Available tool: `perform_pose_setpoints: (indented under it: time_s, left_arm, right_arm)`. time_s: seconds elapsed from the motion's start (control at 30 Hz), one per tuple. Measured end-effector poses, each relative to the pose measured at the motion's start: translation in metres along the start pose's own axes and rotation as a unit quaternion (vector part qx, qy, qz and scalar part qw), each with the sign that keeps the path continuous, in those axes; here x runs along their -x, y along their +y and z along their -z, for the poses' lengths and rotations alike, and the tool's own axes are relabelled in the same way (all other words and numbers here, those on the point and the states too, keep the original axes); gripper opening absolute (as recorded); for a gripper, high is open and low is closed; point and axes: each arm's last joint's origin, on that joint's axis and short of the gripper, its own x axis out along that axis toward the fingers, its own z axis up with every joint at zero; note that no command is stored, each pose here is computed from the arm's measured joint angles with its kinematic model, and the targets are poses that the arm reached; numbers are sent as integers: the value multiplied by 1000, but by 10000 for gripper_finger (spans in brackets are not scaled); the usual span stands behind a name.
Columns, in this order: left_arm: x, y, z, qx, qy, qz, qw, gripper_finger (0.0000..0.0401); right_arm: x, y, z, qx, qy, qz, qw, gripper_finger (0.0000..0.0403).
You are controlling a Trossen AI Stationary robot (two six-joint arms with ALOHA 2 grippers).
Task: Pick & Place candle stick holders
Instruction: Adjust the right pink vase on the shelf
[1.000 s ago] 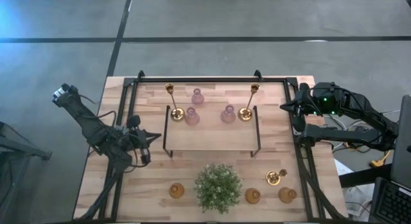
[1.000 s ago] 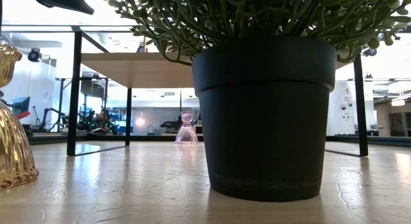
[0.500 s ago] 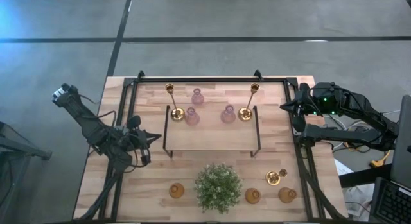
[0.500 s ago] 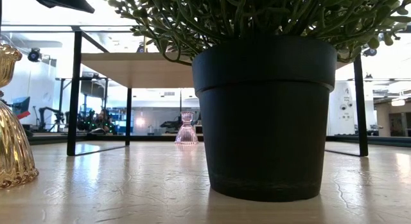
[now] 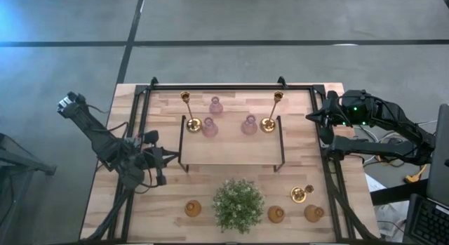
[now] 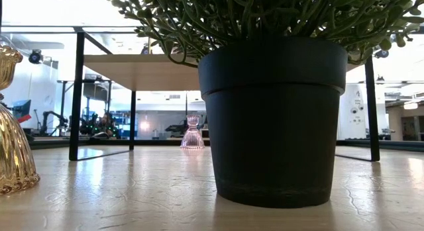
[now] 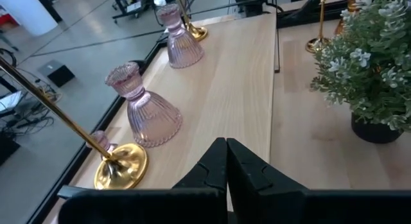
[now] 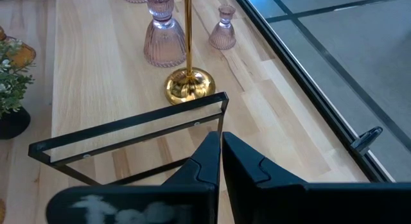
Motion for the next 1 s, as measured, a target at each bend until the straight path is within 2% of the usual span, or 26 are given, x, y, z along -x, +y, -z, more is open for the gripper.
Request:
perform_pose_setpoints:
  time_s: [0.43, 0.67, 1.0]
  left_arm:
    - [0, 0, 0, 3, 0, 0, 1000, 5]
    - [0, 0, 0, 3, 0, 0, 1000, 18]
    - [0, 0, 0, 2, 0, 0, 1000, 19]
  right_arm:
    - [0, 0, 0, 0, 0, 0, 1000, 13]
    - [0, 0, -1, 0, -5, 0, 1000, 13]
    - [0, 0, -30, -33, -140, -7, 990, 13]
